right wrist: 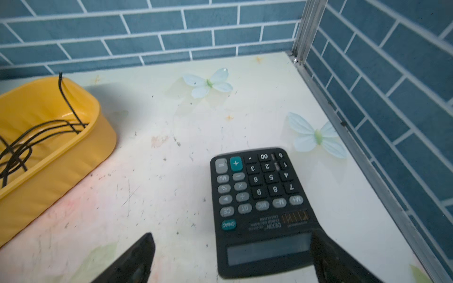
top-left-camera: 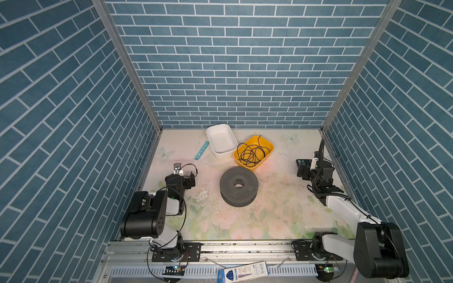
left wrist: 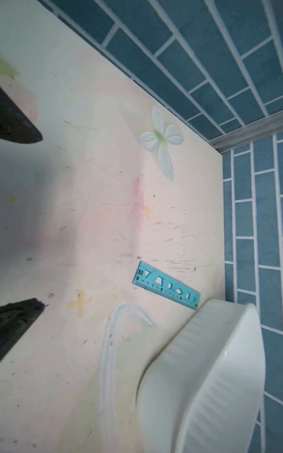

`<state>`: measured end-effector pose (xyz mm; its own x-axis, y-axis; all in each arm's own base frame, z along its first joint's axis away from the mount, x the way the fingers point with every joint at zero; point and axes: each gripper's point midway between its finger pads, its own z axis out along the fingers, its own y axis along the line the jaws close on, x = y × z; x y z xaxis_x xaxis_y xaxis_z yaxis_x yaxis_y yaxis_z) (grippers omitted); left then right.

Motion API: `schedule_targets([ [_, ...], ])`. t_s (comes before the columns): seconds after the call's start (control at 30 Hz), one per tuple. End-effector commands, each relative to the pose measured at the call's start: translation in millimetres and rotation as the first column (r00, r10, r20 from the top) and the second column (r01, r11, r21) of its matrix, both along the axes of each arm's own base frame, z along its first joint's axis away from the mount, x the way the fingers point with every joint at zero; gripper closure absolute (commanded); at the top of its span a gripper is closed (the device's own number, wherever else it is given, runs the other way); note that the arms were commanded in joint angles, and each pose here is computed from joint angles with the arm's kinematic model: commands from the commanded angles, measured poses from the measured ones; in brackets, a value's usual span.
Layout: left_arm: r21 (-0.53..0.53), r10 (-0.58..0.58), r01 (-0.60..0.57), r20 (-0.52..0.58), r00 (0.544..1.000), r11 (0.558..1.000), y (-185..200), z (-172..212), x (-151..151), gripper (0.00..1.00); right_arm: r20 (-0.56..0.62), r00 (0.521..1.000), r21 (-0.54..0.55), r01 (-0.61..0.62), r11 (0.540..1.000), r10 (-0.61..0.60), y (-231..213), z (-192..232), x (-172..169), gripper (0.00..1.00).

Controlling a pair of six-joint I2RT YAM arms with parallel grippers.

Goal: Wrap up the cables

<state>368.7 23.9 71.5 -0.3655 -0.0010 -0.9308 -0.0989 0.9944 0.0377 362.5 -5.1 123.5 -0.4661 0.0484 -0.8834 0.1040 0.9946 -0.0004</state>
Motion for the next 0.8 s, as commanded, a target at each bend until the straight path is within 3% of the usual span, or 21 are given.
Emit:
schedule_targets([
  [0.0, 0.022, -0.026, 0.025, 0.08, 0.996, 0.999, -5.5, 26.7, 18.0, 0.0, 0.143, 0.989, -0.051, 0.042, 0.998, -0.034, -14.3, 0.9, 7.9, 0.02],
  [0.13, 0.014, 0.054, -0.056, 0.102, 0.993, 0.998, 6.8, 27.6, 10.1, 0.0, 0.211, 0.973, -0.089, 0.114, 0.99, -0.093, -28.1, -0.8, 5.5, 0.02],
  [0.2, 0.016, 0.076, -0.078, 0.125, 0.989, 0.997, 10.3, 29.9, 6.8, 0.0, 0.257, 0.95, -0.059, 0.196, 0.979, -0.175, -42.2, -5.3, -2.2, 0.02],
  [0.27, 0.007, 0.124, -0.127, 0.165, 0.979, 0.992, 17.4, 32.6, -3.2, 0.0, 0.294, 0.94, -0.057, 0.199, 0.978, -0.174, -43.6, -2.6, -4.0, 0.01],
  [0.43, -0.012, 0.16, -0.162, 0.239, 0.958, 0.987, 22.9, 36.6, -18.7, 0.0, 0.179, 0.981, -0.084, 0.084, 0.993, -0.068, -26.0, -20.2, 17.1, 0.04],
  [0.47, -0.013, 0.161, -0.162, 0.236, 0.958, 0.987, 23.0, 36.5, -19.0, 0.0, 0.175, 0.984, -0.097, -0.006, 0.995, 0.023, -11.8, -31.8, 22.8, 0.07],
  [0.5, -0.013, 0.16, -0.162, 0.236, 0.959, 0.987, 22.8, 35.8, -19.5, 0.0, 0.17, 0.985, -0.109, -0.018, 0.994, 0.037, -7.0, -31.1, 21.4, 0.02],
  [0.57, -0.015, 0.162, -0.163, 0.24, 0.957, 0.986, 23.4, 36.5, -20.4, 0.0, 0.209, 0.973, -0.087, -0.075, 0.993, 0.092, -1.1, -27.0, 21.8, 0.02],
  [0.7, -0.015, 0.158, -0.159, 0.243, 0.957, 0.987, 22.5, 36.9, -20.7, 0.0, 0.114, 0.992, -0.021, 0.06, 0.998, -0.057, -29.0, -34.9, 27.6, 0.01],
  [0.77, -0.016, 0.158, -0.159, 0.242, 0.957, 0.987, 22.6, 36.5, -21.0, 0.0, 0.13, 0.989, -0.008, 0.067, 0.998, -0.065, -33.8, -33.9, 26.1, 0.01],
])
